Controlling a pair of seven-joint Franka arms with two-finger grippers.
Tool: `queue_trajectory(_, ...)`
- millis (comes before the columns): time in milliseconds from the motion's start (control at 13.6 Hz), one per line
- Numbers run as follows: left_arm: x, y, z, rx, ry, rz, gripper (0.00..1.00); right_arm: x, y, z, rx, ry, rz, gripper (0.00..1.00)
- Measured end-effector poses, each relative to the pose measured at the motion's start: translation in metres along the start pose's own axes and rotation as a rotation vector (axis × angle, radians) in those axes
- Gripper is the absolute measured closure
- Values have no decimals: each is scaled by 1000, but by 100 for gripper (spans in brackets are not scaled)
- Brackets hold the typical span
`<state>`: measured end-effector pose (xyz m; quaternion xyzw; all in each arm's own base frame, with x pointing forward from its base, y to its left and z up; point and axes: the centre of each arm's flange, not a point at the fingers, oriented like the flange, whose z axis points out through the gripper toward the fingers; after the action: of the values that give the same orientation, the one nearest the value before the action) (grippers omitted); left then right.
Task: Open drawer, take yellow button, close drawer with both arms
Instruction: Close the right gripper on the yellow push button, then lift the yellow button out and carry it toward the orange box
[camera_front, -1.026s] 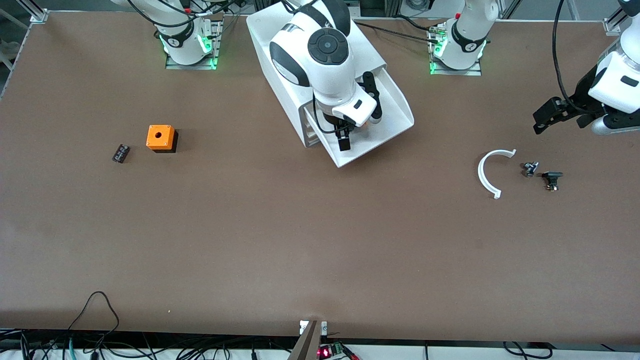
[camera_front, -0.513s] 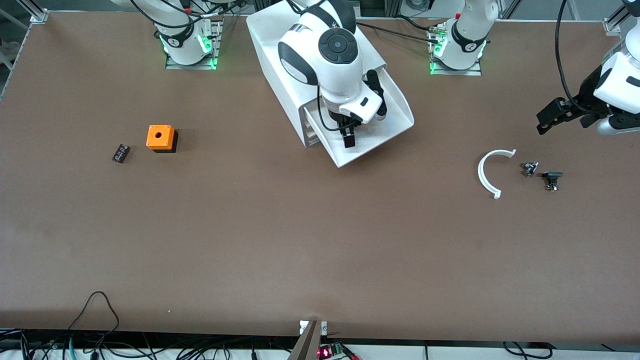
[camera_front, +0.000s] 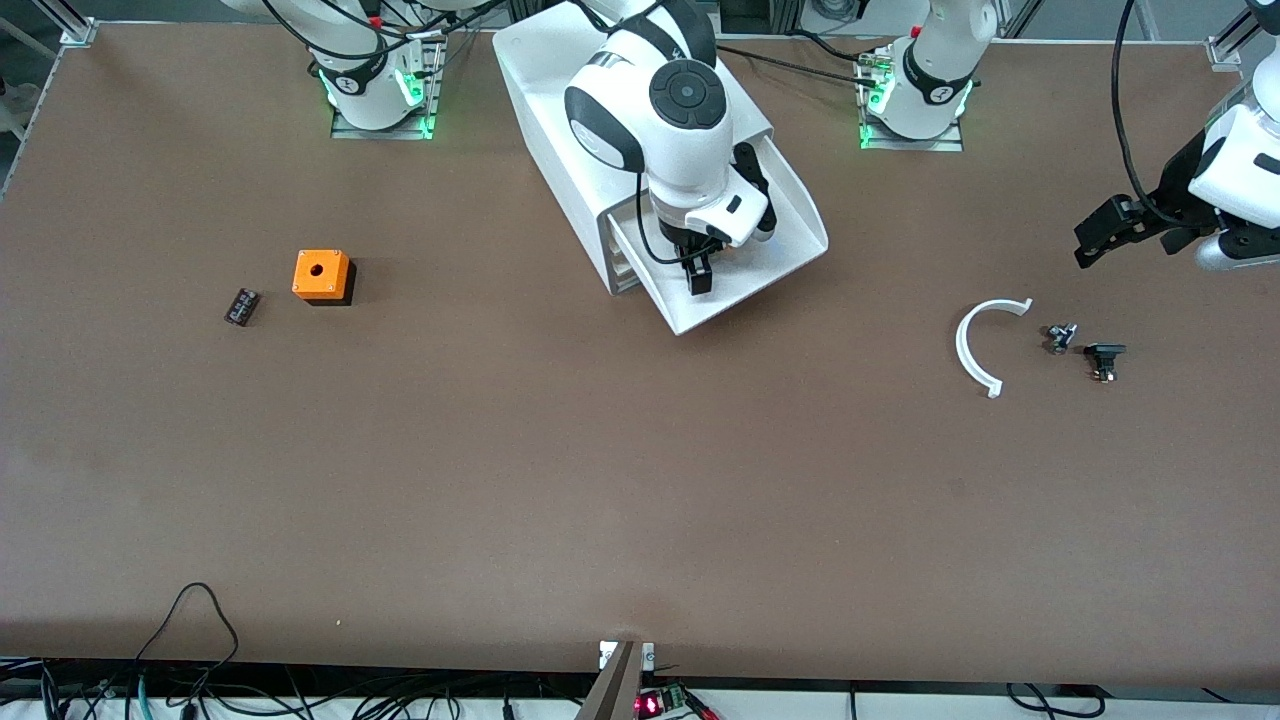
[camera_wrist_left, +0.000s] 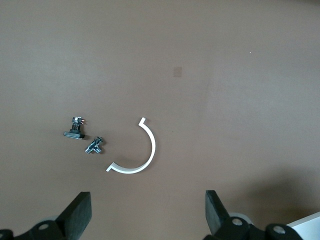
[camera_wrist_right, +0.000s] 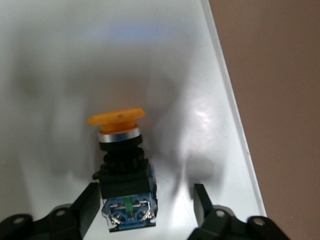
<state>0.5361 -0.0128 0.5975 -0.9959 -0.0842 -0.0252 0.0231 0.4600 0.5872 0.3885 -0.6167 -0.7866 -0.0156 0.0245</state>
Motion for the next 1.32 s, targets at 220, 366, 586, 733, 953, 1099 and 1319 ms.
queue_trajectory(220, 0, 0, 0, 0, -1, 0, 0, 3, -3, 0, 2, 3, -9, 39)
queue_trajectory(366, 0, 0, 0, 0, -1, 0, 0, 6, -5, -1, 4, 6, -13, 56)
queue_trajectory(586, 0, 0, 0, 0, -2, -1, 0, 10, -8, -1, 5, 9, -24, 58)
queue_trajectory(733, 0, -2, 0, 0, -4, -5, 0, 14, -12, -2, -2, 3, -39, 58)
queue_trajectory(953, 0, -4, 1, -13, -9, -12, 0, 18, -12, -10, -18, 12, 3, 58)
queue_trajectory(1099, 0, -3, 1, -21, -11, -13, 0, 11, -3, -34, -55, 39, 110, 58)
queue_trajectory(1319, 0, -2, 2, -25, -14, -14, 0, -22, 19, -80, -116, 89, 304, 58)
